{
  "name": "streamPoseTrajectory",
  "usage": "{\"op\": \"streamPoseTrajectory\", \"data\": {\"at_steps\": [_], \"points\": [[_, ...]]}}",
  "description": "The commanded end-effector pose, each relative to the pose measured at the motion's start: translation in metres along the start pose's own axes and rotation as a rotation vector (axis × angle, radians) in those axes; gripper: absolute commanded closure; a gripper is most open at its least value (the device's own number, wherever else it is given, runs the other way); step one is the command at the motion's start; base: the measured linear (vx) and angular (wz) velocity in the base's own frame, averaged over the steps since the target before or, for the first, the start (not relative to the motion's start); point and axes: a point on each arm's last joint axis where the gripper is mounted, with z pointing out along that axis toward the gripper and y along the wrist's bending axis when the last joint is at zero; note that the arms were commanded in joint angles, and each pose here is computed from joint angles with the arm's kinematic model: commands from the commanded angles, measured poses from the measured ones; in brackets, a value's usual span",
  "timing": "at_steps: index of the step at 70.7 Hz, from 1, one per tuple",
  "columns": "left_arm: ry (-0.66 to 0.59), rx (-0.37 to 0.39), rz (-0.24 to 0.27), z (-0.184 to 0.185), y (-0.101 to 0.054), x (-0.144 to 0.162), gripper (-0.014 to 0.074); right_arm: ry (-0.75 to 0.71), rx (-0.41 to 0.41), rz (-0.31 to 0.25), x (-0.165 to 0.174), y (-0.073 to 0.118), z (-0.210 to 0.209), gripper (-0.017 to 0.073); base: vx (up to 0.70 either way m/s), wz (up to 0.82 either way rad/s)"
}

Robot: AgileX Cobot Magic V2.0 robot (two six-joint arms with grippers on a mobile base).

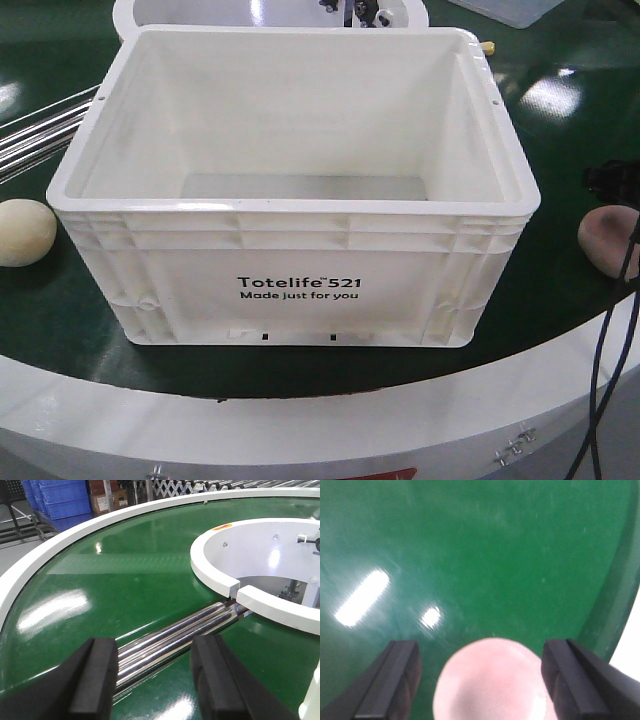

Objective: Place moving items into box and shelve
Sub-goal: 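Lower the right gripper onto the pink plush ball and grasp it, then lower the left gripper onto the cream ball and grasp it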

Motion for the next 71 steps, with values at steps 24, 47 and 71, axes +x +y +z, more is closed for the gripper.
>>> {"op": "streamPoseTrajectory", "data": {"at_steps": [24,47,71], "points": [[-0.093,-0.043,-0.006,-0.005,0.005,-0.02,0.0143,-0.046,0.018,-0.044,-0.011,-0.003,0.009,0.0013,0.0,0.0],[-0.086,-0.045,-0.004,-0.003,0.004,-0.019,0.0143,0.059,0.014,-0.041,0.004,-0.004,0.027,0.0137,0.0,0.0],[-0.093,-0.15,0.014,0.014,0.01,-0.01,0.0143,0.11,0.011,-0.043,0.009,-0.003,0.029,0.057,0.0,0.0]]}}
